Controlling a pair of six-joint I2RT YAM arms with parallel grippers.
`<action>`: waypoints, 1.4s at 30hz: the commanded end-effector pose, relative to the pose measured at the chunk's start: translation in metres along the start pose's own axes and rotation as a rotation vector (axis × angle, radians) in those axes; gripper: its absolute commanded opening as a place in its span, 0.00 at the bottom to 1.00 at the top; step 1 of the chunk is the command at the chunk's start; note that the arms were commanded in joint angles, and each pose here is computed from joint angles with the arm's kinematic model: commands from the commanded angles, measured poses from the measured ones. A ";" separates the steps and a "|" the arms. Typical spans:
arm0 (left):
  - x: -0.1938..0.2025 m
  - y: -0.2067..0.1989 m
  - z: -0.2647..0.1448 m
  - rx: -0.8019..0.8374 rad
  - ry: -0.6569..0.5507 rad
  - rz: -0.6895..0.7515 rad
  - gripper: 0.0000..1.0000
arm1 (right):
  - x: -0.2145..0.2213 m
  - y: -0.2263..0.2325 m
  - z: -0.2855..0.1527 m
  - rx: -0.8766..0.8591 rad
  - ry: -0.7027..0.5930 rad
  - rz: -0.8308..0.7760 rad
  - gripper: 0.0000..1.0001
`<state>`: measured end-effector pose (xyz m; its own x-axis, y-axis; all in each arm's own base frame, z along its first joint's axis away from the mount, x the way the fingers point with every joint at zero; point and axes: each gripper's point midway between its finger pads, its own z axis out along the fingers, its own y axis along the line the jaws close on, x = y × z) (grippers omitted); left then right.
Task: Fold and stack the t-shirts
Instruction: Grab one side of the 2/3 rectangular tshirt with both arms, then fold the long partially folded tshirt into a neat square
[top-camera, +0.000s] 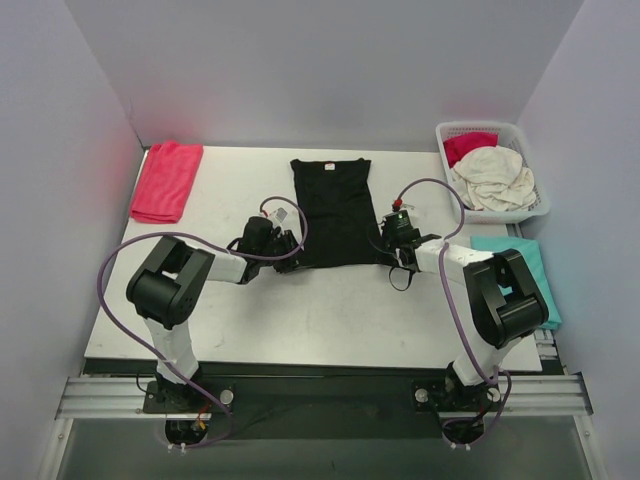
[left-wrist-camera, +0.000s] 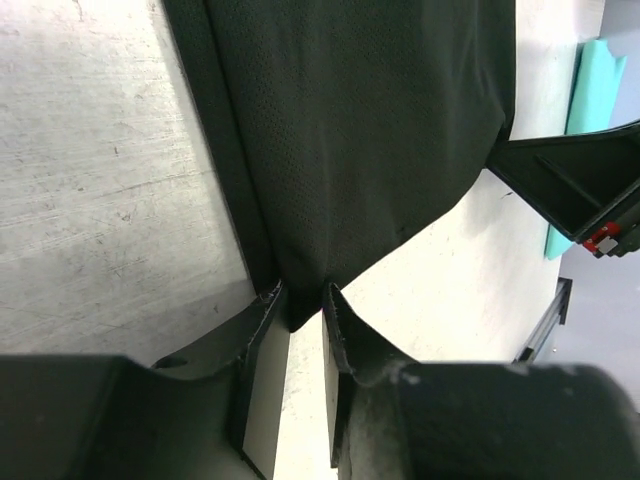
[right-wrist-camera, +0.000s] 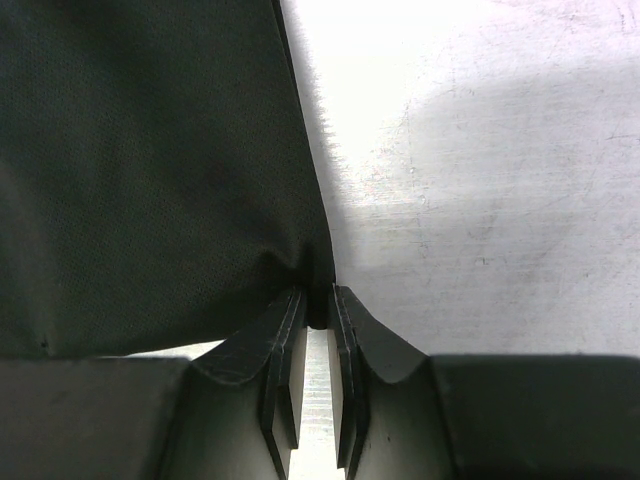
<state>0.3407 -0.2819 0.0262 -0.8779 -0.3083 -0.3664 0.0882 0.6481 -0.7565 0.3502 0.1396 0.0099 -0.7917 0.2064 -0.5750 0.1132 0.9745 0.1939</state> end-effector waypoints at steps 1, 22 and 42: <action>0.000 0.018 0.001 -0.074 -0.021 0.040 0.29 | 0.009 -0.006 0.004 0.034 0.031 -0.008 0.15; 0.006 0.059 -0.017 -0.275 -0.036 0.094 0.00 | 0.033 -0.012 -0.013 0.054 0.055 -0.012 0.00; 0.050 0.051 -0.099 -0.336 -0.108 0.124 0.00 | 0.119 -0.006 -0.095 0.044 0.027 -0.071 0.00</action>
<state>0.2676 -0.2127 0.0219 -0.8257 -0.2704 -0.4951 0.0572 0.8330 -0.5504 0.2134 0.1772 0.0167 -0.8292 0.1234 -0.5452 0.0024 0.9761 0.2173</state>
